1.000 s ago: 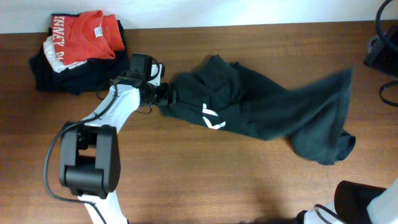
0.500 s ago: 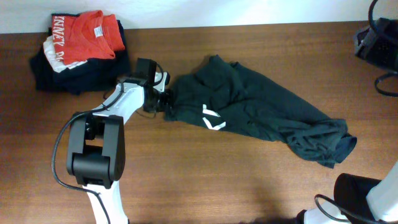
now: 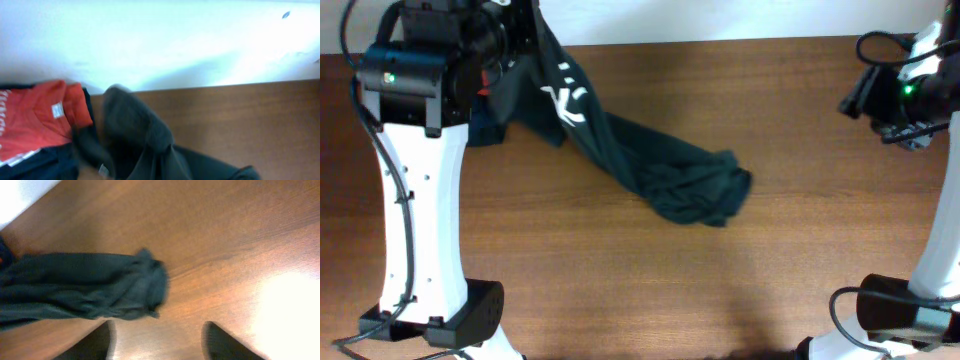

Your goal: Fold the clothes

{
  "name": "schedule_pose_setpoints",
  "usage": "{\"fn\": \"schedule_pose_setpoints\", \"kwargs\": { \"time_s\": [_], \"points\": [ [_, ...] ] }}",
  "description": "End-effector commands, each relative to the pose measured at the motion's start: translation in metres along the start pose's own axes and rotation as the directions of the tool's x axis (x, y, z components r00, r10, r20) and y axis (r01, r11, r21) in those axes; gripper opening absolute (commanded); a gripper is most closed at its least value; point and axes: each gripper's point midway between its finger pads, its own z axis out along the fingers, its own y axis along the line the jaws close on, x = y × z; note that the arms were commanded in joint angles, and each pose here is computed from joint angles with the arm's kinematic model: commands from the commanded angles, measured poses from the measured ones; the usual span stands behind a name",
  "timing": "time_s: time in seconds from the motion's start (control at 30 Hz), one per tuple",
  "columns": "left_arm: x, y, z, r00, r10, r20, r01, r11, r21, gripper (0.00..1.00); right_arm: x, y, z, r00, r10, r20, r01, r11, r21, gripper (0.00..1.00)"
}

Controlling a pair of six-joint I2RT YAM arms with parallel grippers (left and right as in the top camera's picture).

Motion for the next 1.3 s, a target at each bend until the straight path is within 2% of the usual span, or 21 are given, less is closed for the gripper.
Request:
{"fn": "schedule_pose_setpoints", "kwargs": {
  "time_s": [0.0,0.07,0.13,0.17,0.2,0.23,0.3,0.33,0.4,0.47,0.5,0.63,0.67,0.73,0.83,0.93,1.0,1.03,1.13,1.2,1.27],
  "points": [
    [-0.020,0.016,-0.018,0.997,0.037,0.072,-0.030,0.995,-0.096,0.01,0.009,0.003,0.011,0.999,-0.013,-0.046,0.014,1.000,0.001,0.83],
    [-0.010,0.019,0.000,0.999,0.035,0.032,-0.032,0.994,-0.104,0.01,0.014,0.015,0.018,0.997,-0.043,-0.066,0.042,0.999,-0.021,0.83],
    [0.010,0.035,0.038,0.998,0.030,-0.047,-0.037,0.984,-0.173,0.01,0.023,0.033,0.027,0.992,-0.096,-0.087,0.093,0.995,-0.043,0.83],
    [0.024,0.049,0.063,0.995,0.026,-0.097,-0.048,0.971,-0.236,0.07,0.033,0.045,0.037,0.984,-0.135,-0.118,0.130,0.990,-0.052,0.83],
    [0.036,0.065,0.082,0.990,0.020,-0.137,-0.060,0.953,-0.299,0.29,0.042,0.052,0.046,0.976,-0.160,-0.147,0.154,0.987,-0.056,0.84],
    [0.044,0.074,0.093,0.987,0.014,-0.163,-0.068,0.942,-0.329,0.44,0.051,0.058,0.057,0.967,-0.184,-0.175,0.177,0.982,-0.060,0.86],
    [0.086,0.104,0.120,0.954,-0.046,-0.297,-0.075,0.920,-0.384,0.68,0.083,0.080,0.103,0.929,-0.272,-0.252,0.258,0.962,-0.087,0.88],
    [0.096,0.109,0.120,0.943,-0.071,-0.326,-0.068,0.916,-0.395,0.68,0.093,0.089,0.119,0.916,-0.302,-0.263,0.282,0.953,-0.111,0.89],
    [0.107,0.119,0.114,0.925,-0.096,-0.367,-0.069,0.909,-0.412,0.77,0.114,0.110,0.151,0.895,-0.359,-0.265,0.316,0.929,-0.192,0.89],
    [0.114,0.124,0.109,0.912,-0.109,-0.395,-0.073,0.905,-0.419,0.78,0.132,0.124,0.182,0.894,-0.366,-0.260,0.309,0.922,-0.234,0.89],
    [0.122,0.124,0.105,0.896,-0.114,-0.428,-0.085,0.904,-0.419,0.92,0.141,0.129,0.202,0.902,-0.349,-0.255,0.291,0.926,-0.241,0.89],
    [0.138,0.124,0.096,0.860,-0.126,-0.495,-0.107,0.903,-0.416,0.98,0.165,0.133,0.247,0.879,-0.355,-0.318,0.284,0.926,-0.249,0.88],
    [0.140,0.124,0.094,0.854,-0.128,-0.504,-0.110,0.903,-0.416,0.99,0.173,0.130,0.264,0.866,-0.352,-0.355,0.283,0.931,-0.233,0.83],
    [0.144,0.124,0.092,0.843,-0.132,-0.521,-0.116,0.902,-0.415,0.99,0.179,0.124,0.279,0.856,-0.341,-0.389,0.276,0.937,-0.215,0.81],
    [0.146,0.124,0.090,0.837,-0.133,-0.531,-0.120,0.902,-0.415,0.99,0.182,0.122,0.289,0.850,-0.337,-0.405,0.271,0.939,-0.212,0.63],
    [0.146,0.124,0.090,0.837,-0.133,-0.531,-0.119,0.902,-0.415,0.99,0.177,0.127,0.291,0.859,-0.345,-0.379,0.275,0.934,-0.227,0.54],
    [0.146,0.124,0.090,0.837,-0.133,-0.531,-0.120,0.902,-0.415,0.99,0.177,0.127,0.291,0.859,-0.345,-0.379,0.275,0.934,-0.227,0.29],
    [0.146,0.124,0.090,0.837,-0.133,-0.532,-0.120,0.902,-0.415,0.99,0.174,0.130,0.292,0.866,-0.340,-0.366,0.270,0.935,-0.230,0.04],
    [0.146,0.124,0.090,0.836,-0.133,-0.532,-0.120,0.902,-0.414,0.99,0.135,0.140,0.280,0.903,-0.323,-0.285,0.259,0.935,-0.241,0.04],
    [0.147,0.122,0.090,0.836,-0.134,-0.533,-0.115,0.906,-0.408,0.99,0.025,0.140,0.232,0.957,-0.288,-0.040,0.277,0.945,-0.173,0.04],
    [0.149,0.113,0.094,0.832,-0.136,-0.539,-0.083,0.928,-0.363,0.99,-0.076,0.122,0.161,0.954,-0.206,0.216,0.239,0.962,-0.136,0.06]
  ]
}}
